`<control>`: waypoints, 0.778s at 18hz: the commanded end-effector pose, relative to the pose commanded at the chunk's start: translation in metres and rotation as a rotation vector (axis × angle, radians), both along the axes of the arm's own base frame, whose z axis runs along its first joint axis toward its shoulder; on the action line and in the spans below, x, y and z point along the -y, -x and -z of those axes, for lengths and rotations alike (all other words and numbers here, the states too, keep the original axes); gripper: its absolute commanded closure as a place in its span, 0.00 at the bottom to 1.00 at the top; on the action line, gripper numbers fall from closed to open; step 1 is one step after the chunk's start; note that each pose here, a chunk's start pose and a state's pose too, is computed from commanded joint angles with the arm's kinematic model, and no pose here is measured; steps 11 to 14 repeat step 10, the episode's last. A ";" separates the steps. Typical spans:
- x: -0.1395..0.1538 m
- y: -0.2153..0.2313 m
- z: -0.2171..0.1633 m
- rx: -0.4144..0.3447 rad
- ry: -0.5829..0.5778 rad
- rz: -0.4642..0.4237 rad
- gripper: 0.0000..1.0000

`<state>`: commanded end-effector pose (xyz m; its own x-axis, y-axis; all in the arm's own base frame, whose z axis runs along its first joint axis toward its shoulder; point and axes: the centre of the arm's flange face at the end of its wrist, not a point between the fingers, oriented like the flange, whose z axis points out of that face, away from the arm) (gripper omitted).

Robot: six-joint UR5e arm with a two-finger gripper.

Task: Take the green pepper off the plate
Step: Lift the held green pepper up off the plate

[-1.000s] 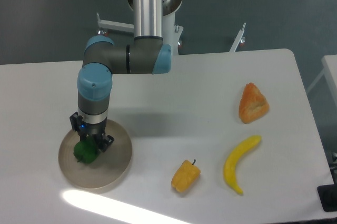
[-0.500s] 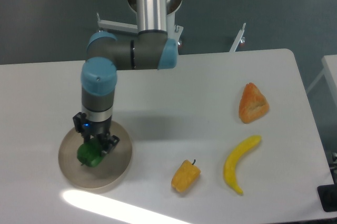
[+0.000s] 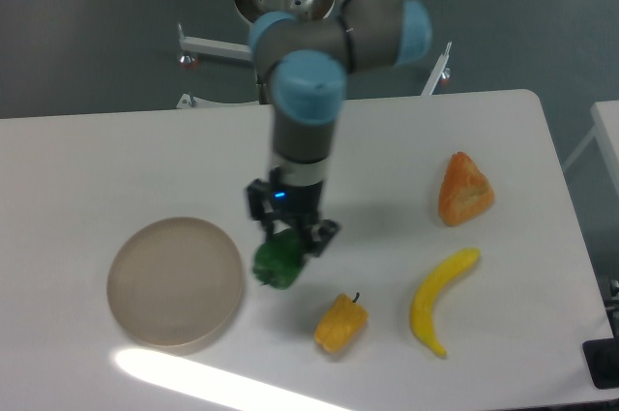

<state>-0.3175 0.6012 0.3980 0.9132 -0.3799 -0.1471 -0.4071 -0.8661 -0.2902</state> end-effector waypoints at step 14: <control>0.012 0.037 -0.011 -0.038 -0.006 0.010 0.64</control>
